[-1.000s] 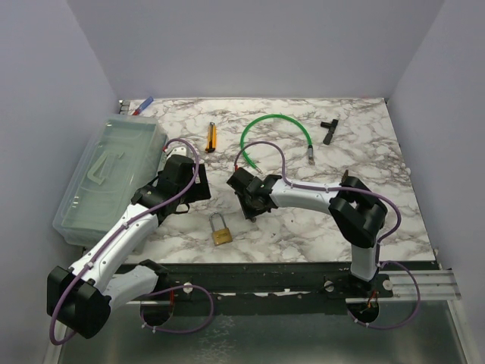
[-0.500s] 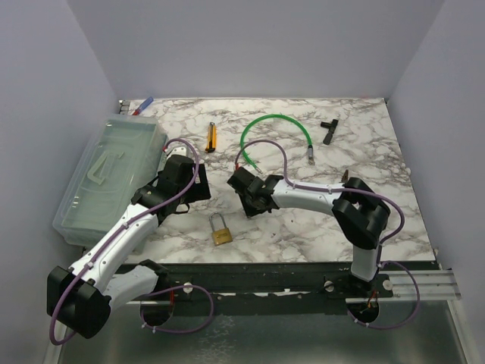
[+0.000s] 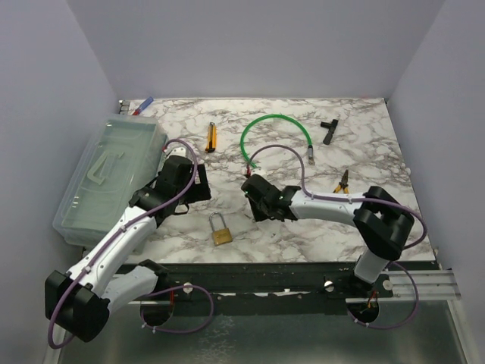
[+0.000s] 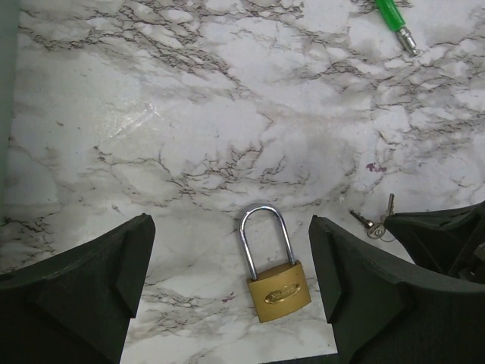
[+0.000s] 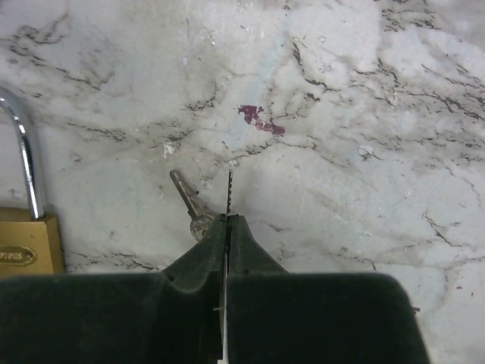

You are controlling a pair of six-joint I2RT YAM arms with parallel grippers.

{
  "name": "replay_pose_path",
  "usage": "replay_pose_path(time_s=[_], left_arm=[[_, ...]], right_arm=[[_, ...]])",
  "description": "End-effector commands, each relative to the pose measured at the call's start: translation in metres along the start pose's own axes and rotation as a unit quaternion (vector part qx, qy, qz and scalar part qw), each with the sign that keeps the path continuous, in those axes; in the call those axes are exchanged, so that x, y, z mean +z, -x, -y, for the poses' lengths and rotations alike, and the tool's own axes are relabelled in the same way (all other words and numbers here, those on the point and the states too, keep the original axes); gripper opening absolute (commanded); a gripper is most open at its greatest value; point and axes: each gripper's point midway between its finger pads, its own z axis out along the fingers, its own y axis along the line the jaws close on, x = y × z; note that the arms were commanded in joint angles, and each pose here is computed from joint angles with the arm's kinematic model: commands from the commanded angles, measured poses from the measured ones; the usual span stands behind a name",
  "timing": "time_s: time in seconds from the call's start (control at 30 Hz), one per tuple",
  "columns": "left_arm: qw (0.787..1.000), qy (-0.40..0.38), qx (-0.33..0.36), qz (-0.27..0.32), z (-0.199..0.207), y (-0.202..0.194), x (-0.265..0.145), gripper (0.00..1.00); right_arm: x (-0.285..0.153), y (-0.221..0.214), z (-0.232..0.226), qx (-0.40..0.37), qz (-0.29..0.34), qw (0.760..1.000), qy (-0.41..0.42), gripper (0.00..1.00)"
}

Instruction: Unlock with the key

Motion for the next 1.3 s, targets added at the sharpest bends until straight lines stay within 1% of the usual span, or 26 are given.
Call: replay_pose_path(time_s=[0.0, 0.1, 0.23, 0.3, 0.4, 0.53, 0.63, 0.73, 0.8, 0.93, 1.1, 1.27], left_arm=[[0.997, -0.077, 0.005, 0.019, 0.022, 0.005, -0.016, 0.88], [0.986, -0.16, 0.013, 0.037, 0.046, 0.009, -0.036, 0.88], [0.963, -0.262, 0.022, 0.058, 0.074, 0.011, -0.065, 0.85], [0.95, -0.305, 0.024, 0.064, 0.086, 0.011, -0.079, 0.81], [0.929, -0.363, 0.03, 0.068, 0.102, 0.012, -0.097, 0.77], [0.902, -0.427, 0.044, 0.045, 0.119, 0.004, -0.114, 0.71], [0.887, -0.458, 0.053, 0.029, 0.127, 0.0, -0.12, 0.68], [0.874, -0.482, 0.056, 0.023, 0.134, -0.001, -0.125, 0.63], [0.868, -0.492, 0.056, 0.023, 0.137, -0.001, -0.127, 0.58], [0.857, -0.512, 0.055, 0.02, 0.143, -0.001, -0.131, 0.55], [0.852, -0.521, 0.05, 0.016, 0.145, -0.002, -0.13, 0.46], [0.851, -0.524, 0.047, 0.009, 0.145, -0.006, -0.127, 0.43]], right_arm=[[-0.026, 0.031, -0.026, -0.012, 0.098, 0.991, 0.096, 0.0], [-0.049, 0.041, -0.04, -0.022, 0.145, 0.976, 0.16, 0.0], [-0.088, 0.05, -0.061, -0.045, 0.195, 0.947, 0.25, 0.0], [-0.103, 0.053, -0.065, -0.052, 0.213, 0.936, 0.275, 0.0], [-0.123, 0.056, -0.07, -0.064, 0.232, 0.921, 0.305, 0.0], [-0.148, 0.063, -0.076, -0.073, 0.254, 0.904, 0.336, 0.0], [-0.166, 0.068, -0.081, -0.078, 0.271, 0.89, 0.358, 0.0], [-0.179, 0.072, -0.085, -0.081, 0.28, 0.88, 0.376, 0.0], [-0.185, 0.072, -0.087, -0.082, 0.282, 0.875, 0.384, 0.0], [-0.193, 0.073, -0.09, -0.084, 0.286, 0.868, 0.398, 0.0], [-0.2, 0.074, -0.093, -0.084, 0.29, 0.861, 0.409, 0.0], [-0.207, 0.076, -0.093, -0.084, 0.298, 0.856, 0.414, 0.0]])
